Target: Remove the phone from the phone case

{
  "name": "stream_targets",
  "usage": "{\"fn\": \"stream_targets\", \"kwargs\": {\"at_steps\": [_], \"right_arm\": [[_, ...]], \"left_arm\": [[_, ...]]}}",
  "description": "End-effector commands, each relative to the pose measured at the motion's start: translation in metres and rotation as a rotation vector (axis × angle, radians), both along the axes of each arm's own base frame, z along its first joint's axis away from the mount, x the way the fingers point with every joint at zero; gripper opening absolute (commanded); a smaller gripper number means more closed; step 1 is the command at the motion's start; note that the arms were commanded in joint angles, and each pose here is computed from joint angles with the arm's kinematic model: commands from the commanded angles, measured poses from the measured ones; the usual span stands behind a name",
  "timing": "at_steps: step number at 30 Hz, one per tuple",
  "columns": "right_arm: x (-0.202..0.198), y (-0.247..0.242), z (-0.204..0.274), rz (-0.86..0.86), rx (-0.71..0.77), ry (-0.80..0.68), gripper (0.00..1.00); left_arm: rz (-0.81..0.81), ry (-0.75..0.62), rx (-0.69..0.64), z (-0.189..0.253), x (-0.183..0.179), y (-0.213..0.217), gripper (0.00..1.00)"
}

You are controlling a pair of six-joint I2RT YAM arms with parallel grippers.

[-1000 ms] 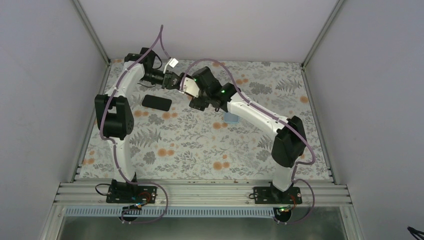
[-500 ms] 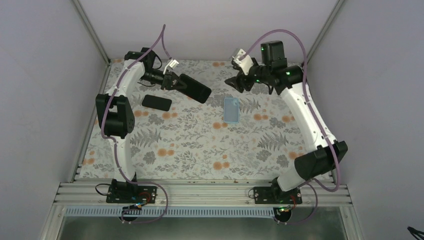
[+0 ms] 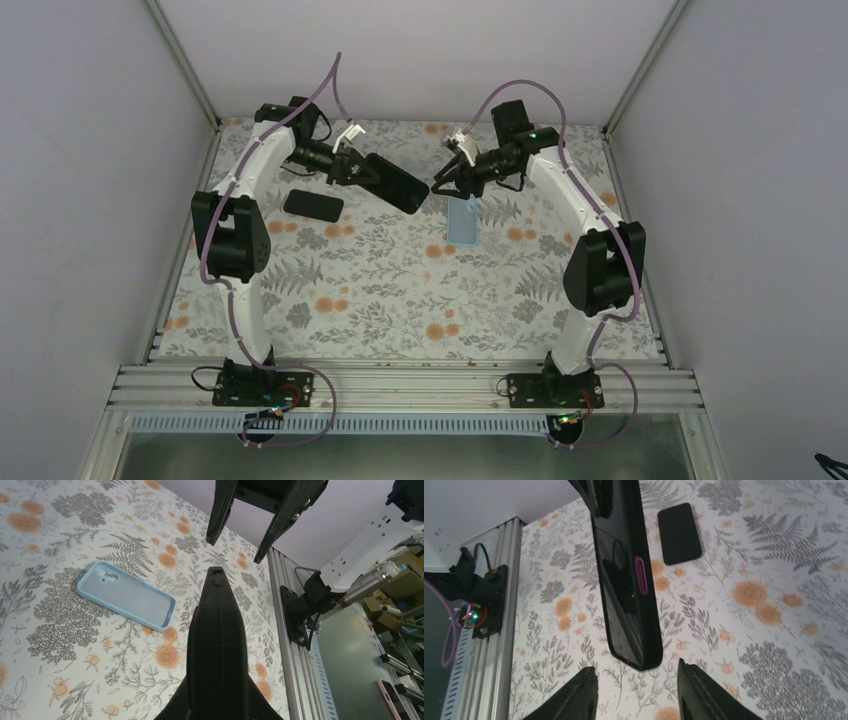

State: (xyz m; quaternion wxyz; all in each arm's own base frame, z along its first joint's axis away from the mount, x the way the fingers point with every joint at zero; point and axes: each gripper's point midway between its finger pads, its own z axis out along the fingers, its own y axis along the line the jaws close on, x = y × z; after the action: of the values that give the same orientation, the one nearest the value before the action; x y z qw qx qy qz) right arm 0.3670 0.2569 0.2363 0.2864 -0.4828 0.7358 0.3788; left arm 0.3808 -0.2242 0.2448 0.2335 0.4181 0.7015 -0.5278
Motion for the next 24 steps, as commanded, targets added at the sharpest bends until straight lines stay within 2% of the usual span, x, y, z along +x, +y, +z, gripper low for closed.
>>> {"fn": "stream_targets", "kwargs": {"at_steps": [1, 8, 18, 20, 24], "right_arm": [[-0.006, 0.012, 0.023, 0.091, 0.124, -0.006, 0.40], [-0.010, 0.015, 0.003, 0.158, 0.130, 0.082, 0.25], [-0.017, 0.012, -0.006, 0.177, 0.150, 0.115, 0.17], [-0.018, 0.013, -0.007, 0.193, 0.149, 0.127, 0.19], [-0.011, 0.010, -0.012, 0.171, 0.139, 0.127, 0.33]], "left_arm": [[-0.031, -0.065, -0.065, 0.029, -0.013, -0.007, 0.02], [-0.033, -0.075, -0.059, 0.031, -0.014, -0.008, 0.02], [-0.034, -0.083, -0.065, 0.034, -0.015, -0.008, 0.02], [-0.034, -0.083, -0.065, 0.035, -0.015, -0.008, 0.02], [-0.038, -0.091, -0.066, 0.037, -0.018, -0.008, 0.02]]}}
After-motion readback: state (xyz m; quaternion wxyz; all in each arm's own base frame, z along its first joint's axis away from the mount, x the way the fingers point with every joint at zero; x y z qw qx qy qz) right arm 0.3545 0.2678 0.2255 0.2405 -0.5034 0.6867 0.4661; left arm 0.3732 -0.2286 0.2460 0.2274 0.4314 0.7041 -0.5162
